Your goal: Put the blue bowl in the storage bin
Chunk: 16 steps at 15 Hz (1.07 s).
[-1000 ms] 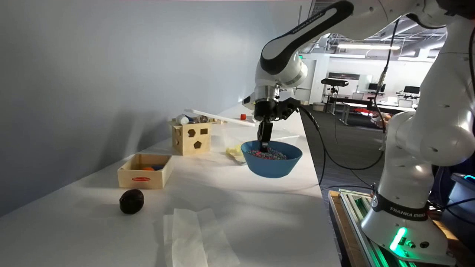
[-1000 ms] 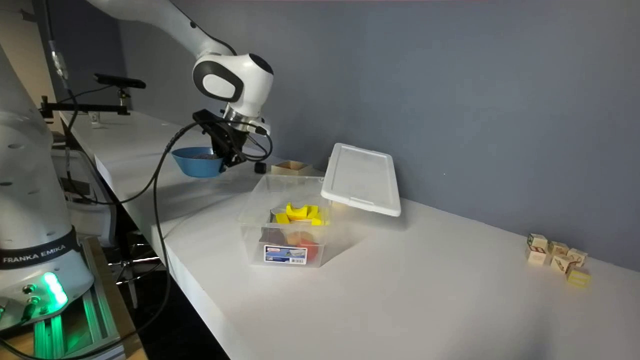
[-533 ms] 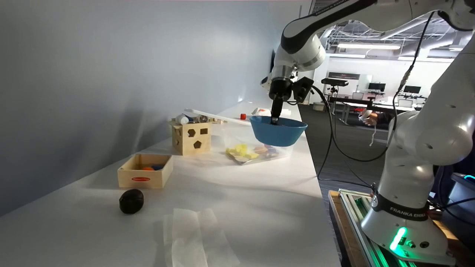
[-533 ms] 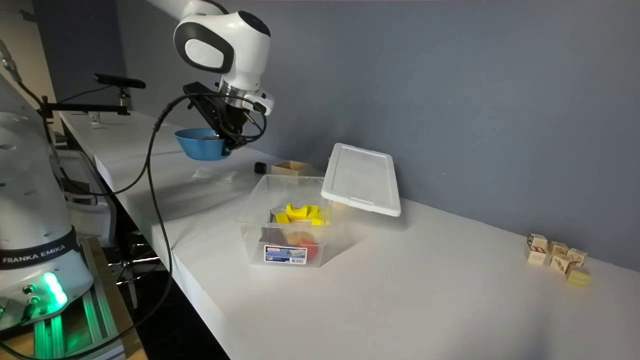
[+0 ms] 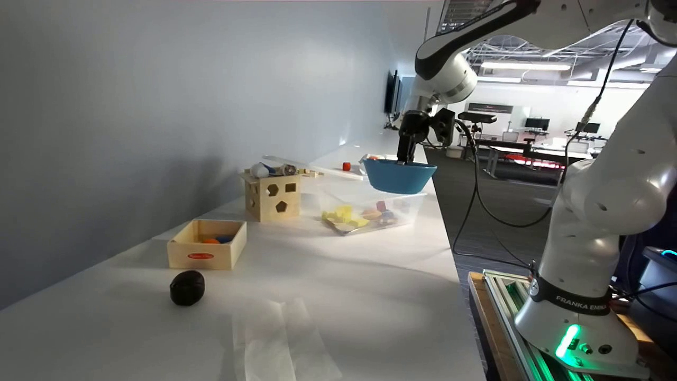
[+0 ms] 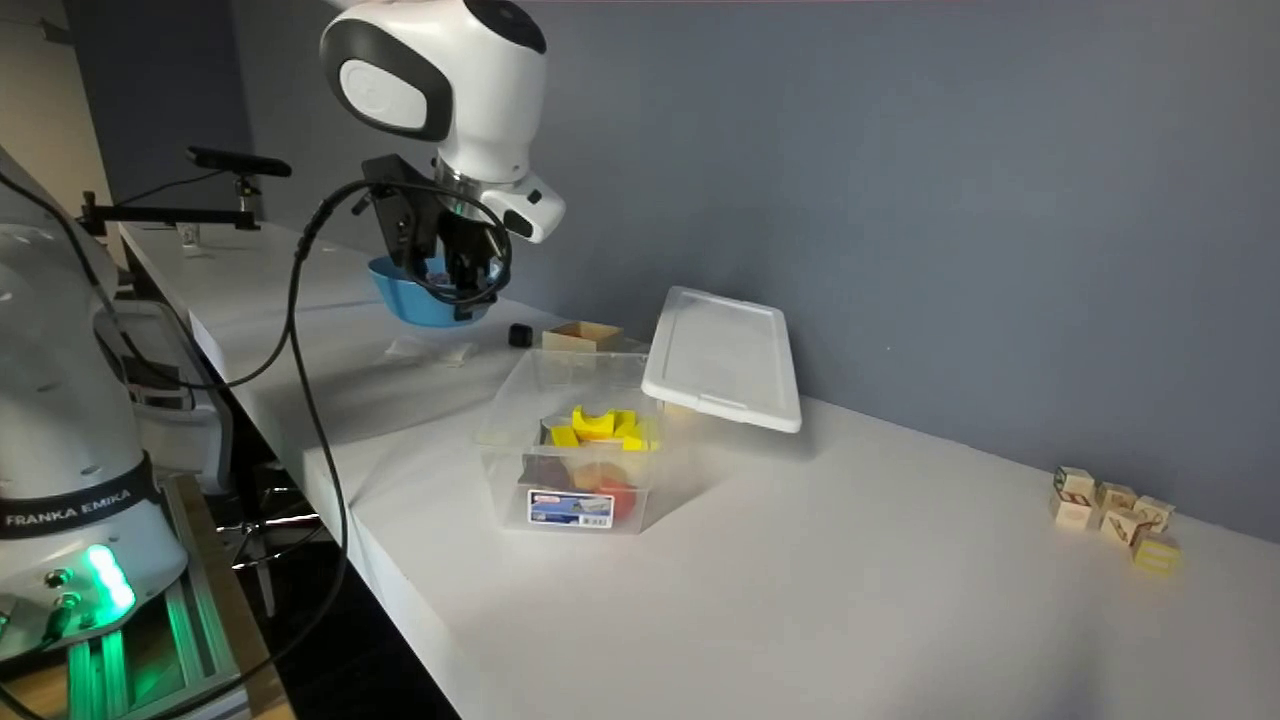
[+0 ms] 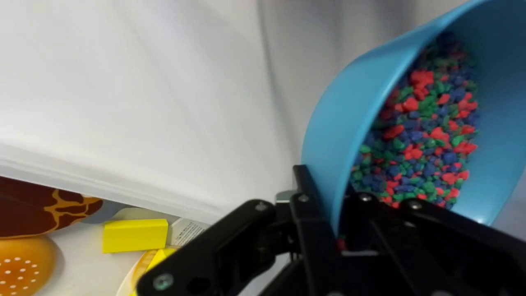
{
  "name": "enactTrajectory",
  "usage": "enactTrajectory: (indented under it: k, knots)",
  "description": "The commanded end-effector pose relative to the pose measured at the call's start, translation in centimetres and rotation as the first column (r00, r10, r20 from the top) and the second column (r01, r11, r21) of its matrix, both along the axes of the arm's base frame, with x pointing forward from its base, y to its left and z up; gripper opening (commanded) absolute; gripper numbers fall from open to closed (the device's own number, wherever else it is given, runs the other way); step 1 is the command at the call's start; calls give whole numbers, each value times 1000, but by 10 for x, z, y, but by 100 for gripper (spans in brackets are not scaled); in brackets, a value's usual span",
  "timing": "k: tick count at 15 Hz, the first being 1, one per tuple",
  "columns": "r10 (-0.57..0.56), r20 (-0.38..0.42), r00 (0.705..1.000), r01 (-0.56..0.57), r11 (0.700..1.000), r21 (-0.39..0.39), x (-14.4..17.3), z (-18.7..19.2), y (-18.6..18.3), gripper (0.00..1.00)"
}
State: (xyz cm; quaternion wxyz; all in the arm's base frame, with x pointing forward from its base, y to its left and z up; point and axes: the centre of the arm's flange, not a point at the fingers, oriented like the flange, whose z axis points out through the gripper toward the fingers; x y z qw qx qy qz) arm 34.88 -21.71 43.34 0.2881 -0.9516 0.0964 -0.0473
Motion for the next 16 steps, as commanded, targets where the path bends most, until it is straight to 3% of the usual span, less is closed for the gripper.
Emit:
enactTrajectory:
  k: [1, 2, 9, 16]
  knots:
    - [-1, -3, 1000, 1, 1000, 0, 1, 0, 1, 15]
    - [-6, 4, 1000, 6, 1000, 5, 4, -1, 5, 4]
    - [-202, 45, 978, 204, 978, -50, 14, 13, -62, 4]
    - [-389, 18, 921, 389, 919, -57, 38, 20, -133, 4]
